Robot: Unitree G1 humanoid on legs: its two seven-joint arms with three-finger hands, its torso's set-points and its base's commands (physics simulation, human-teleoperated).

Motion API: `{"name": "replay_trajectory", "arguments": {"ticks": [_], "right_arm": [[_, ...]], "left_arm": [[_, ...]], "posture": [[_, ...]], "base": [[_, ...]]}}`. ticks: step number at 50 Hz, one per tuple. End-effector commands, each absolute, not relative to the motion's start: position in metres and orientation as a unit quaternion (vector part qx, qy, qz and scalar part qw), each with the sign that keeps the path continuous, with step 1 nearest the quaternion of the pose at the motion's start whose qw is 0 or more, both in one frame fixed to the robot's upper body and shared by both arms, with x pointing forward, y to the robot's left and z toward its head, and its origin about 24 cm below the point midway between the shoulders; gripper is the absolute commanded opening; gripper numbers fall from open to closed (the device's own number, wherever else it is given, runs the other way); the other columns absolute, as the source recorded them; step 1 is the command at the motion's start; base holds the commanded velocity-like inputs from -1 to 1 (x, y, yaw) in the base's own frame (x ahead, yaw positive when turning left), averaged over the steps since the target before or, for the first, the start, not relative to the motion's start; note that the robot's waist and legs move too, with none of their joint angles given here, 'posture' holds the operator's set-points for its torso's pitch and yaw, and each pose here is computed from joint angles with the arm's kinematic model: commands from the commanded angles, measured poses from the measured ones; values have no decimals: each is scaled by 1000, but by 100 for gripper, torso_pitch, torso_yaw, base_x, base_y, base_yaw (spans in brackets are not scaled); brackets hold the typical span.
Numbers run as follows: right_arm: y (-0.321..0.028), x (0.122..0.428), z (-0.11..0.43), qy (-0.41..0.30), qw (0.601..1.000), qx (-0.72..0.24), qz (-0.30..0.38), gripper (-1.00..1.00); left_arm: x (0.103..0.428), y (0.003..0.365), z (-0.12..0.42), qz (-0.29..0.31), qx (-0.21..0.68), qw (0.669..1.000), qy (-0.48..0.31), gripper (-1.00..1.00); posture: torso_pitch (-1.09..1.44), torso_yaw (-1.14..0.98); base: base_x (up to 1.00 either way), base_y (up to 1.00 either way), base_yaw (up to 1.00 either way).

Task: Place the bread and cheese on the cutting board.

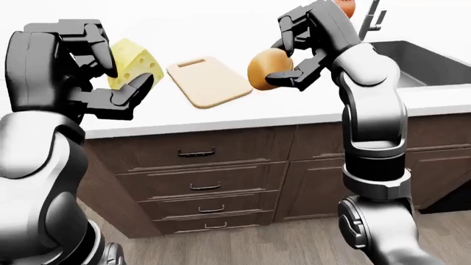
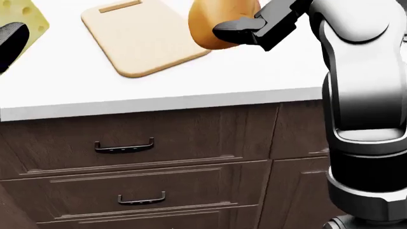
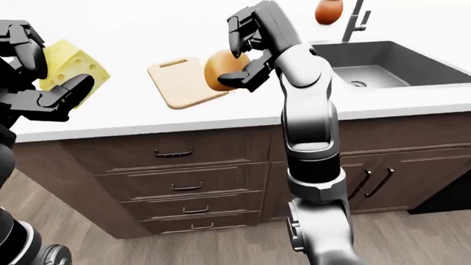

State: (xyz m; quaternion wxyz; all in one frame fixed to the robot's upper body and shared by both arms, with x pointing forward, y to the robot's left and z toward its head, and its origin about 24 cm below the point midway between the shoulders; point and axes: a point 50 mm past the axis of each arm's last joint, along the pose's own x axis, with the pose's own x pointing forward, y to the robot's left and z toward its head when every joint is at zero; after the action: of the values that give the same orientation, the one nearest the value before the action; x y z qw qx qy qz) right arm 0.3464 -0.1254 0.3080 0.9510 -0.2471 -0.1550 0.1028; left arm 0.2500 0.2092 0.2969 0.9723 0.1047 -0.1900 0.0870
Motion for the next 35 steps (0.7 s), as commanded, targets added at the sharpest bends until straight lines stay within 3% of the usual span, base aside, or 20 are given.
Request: {"name": "replay_trajectory", "arguments": {"ticks": [1,35], "right_arm": [[-123,342,325,-188,945,-249,96,-100],[-116,329,334,-218,942,-236,97,-100]], "left_arm": [[245,211,309,97,109,964,-223,-100],[245,213,311,100,107,963,-225,-100]], "posture": [[0,0],[0,0]], "base": [[86,0,0],[1,0,0]]}}
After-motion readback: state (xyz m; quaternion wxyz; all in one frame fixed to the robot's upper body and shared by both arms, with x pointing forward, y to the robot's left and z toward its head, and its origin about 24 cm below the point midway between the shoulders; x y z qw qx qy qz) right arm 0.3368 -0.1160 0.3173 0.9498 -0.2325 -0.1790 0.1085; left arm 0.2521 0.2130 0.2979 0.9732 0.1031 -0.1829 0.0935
